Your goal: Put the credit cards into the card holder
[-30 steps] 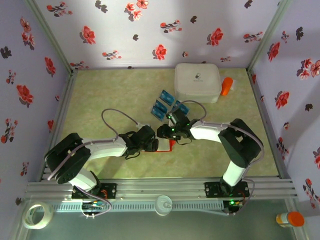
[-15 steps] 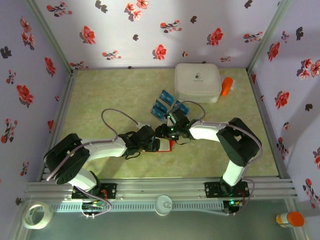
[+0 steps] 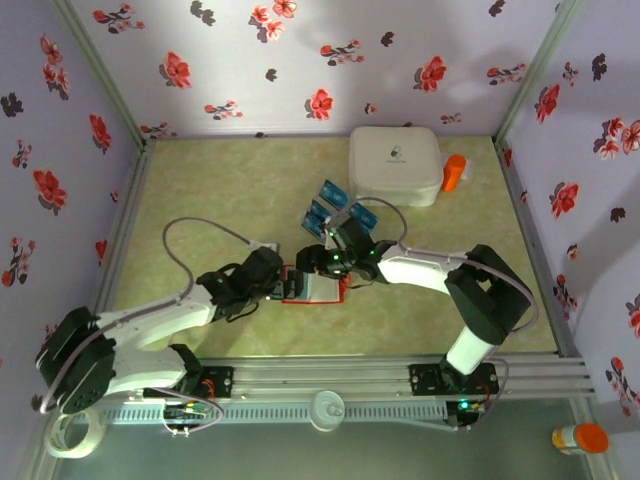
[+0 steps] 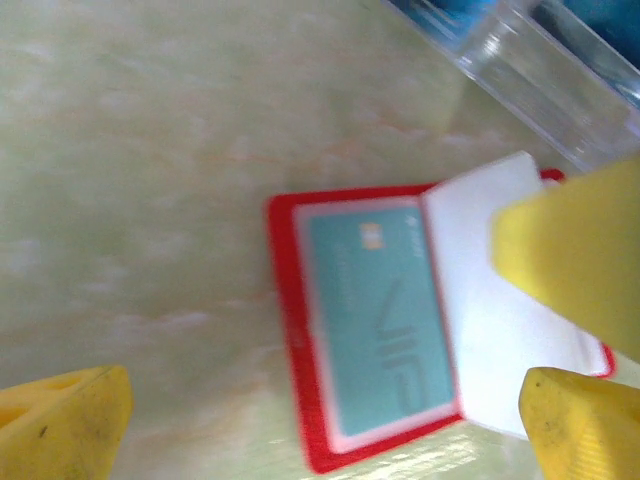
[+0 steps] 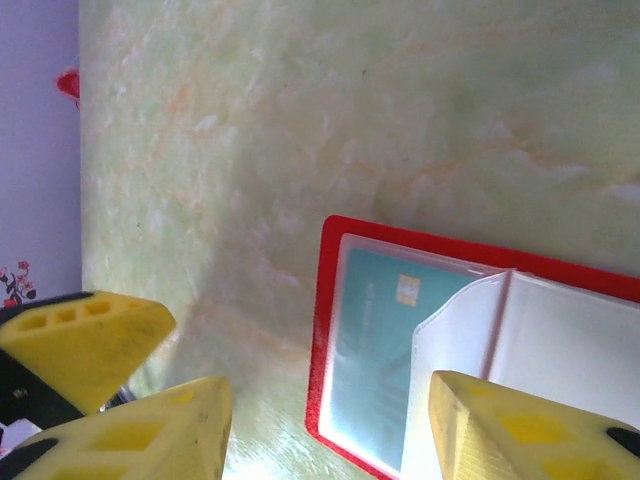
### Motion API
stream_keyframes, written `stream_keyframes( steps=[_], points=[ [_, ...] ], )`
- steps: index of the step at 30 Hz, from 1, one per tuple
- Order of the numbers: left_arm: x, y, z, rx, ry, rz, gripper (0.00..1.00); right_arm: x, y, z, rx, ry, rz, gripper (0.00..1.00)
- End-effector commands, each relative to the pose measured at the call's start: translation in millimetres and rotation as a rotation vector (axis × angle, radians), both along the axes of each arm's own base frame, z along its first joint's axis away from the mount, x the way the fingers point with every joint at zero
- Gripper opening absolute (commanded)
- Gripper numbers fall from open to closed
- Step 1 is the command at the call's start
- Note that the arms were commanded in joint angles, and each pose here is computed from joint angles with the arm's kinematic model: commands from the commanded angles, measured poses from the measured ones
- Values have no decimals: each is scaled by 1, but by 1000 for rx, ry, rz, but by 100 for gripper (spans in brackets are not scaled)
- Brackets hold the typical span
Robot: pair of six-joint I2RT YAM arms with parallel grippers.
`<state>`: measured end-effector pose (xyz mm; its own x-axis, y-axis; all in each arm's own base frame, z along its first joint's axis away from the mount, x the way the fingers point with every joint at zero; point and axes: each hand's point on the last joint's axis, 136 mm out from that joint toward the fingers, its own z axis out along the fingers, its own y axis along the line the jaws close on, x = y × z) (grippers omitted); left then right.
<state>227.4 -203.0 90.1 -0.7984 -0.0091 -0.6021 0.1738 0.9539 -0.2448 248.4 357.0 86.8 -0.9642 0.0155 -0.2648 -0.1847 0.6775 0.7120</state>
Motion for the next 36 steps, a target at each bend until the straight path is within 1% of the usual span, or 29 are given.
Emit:
stream_keyframes(
  steps=[1, 5, 10, 14, 26, 31, 35, 36],
  points=[
    [11, 29, 8, 17, -53, 104, 100, -13, 12, -13, -30, 43, 38, 55],
    [9, 46, 11, 5, -62, 145, 100, -13, 25, -18, -36, 49, 50, 56],
    [8, 55, 9, 1, -61, 171, 100, -13, 38, -29, -46, 66, 67, 56],
    [7, 58, 7, 6, -54, 180, 100, -12, 43, -36, -45, 83, 69, 56],
    [8, 55, 1, 10, -34, 174, 100, -8, 39, -28, -46, 61, 69, 55],
    [8, 53, -1, 12, -23, 167, 100, -3, 31, -28, -41, 66, 52, 52],
    [9, 51, -1, 13, -21, 164, 100, 1, 25, -31, -41, 71, 40, 46],
    [9, 50, -1, 11, -21, 161, 100, 1, 24, -32, -41, 73, 36, 44]
  ],
)
